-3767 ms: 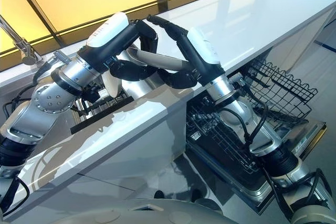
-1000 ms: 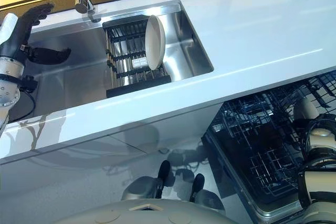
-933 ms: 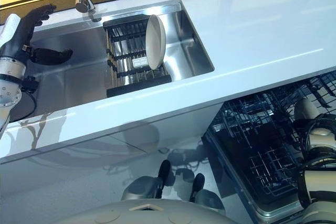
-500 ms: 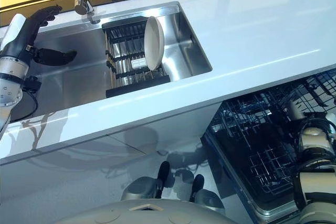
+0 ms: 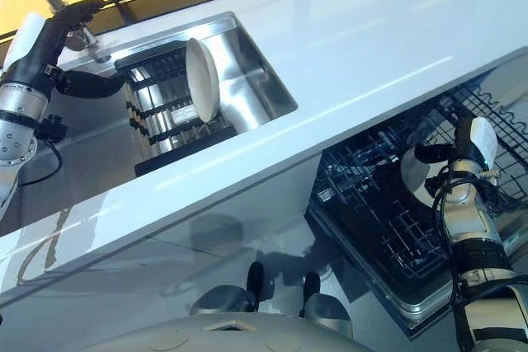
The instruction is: Pick up plates and place into dishwasher.
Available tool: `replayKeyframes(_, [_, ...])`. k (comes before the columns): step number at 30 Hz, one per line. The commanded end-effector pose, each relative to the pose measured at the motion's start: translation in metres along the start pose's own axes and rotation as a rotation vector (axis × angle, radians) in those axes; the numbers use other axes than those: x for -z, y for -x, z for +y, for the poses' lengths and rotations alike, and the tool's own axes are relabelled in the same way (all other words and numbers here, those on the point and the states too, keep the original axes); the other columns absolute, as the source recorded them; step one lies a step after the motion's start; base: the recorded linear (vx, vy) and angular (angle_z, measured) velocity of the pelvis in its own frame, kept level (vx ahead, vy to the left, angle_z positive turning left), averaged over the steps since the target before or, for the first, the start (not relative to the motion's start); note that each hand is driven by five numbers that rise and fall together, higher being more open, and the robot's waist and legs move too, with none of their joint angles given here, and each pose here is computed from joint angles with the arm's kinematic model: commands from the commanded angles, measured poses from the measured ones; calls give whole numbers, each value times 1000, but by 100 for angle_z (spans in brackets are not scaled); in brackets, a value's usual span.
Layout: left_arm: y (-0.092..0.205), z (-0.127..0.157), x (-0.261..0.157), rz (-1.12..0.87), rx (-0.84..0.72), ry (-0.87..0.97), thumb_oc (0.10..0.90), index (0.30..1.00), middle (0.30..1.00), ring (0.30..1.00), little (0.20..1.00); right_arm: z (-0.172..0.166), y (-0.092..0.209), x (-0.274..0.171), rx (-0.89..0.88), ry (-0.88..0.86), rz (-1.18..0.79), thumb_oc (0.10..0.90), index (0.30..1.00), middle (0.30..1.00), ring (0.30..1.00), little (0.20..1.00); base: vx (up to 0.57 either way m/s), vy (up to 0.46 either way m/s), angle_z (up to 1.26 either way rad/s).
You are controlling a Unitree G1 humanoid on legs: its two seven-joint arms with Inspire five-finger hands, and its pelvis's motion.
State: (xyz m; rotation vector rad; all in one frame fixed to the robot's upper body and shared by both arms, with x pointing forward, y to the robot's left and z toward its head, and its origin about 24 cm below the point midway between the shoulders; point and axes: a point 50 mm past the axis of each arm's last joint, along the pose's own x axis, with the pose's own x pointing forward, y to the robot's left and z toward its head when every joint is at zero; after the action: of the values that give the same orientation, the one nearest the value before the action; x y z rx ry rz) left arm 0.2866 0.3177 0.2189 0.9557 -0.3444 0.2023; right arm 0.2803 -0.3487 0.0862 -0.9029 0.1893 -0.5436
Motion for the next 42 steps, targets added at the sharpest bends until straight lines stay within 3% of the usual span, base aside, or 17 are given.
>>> replayKeyframes(1, [-8, 37, -27, -154, -166, -11, 800, 900, 900, 900, 900, -52, -9, -29, 152, 119, -219, 800, 900, 900, 900, 900, -88, 74, -20])
replayKeyframes(8, [-14, 39, -39, -200, -156, -70, 800, 900, 900, 900, 900, -61, 1, -55, 224, -43, -353, 800, 900, 900, 900, 900, -86, 93, -12])
replayKeyframes(13, [-19, 44, -39, -190, -132, -217, 800, 900, 900, 900, 900, -56, 17, -53, 225, -276, -376, 800, 900, 900, 900, 900, -62, 118, -15])
replayKeyframes(16, [-24, 56, -39, -162, -108, -336, 800, 900, 900, 900, 900, -35, 34, -51, 33, -535, -395, 800, 900, 900, 900, 900, -66, 124, -17])
replayKeyframes(20, [-29, 69, -34, -110, -60, -510, 800, 900, 900, 900, 900, -13, 52, -55, -273, -755, -469, 800, 900, 900, 900, 900, -59, 105, -27])
replayKeyframes(24, [-35, 76, -24, -46, -3, -642, 800, 900, 900, 900, 900, 0, 65, -59, -470, -887, -536, 800, 900, 900, 900, 900, -51, 86, -20])
replayKeyframes(34, [-45, 68, -11, 8, 88, -869, 800, 900, 900, 900, 900, 20, 83, -93, -676, -894, -650, 800, 900, 900, 900, 900, -18, 67, -20])
replayKeyframes(42, [-52, 48, -10, 47, 308, -998, 800, 900, 900, 900, 900, 20, 86, -107, -720, -860, -676, 800, 900, 900, 900, 900, 20, 35, -12])
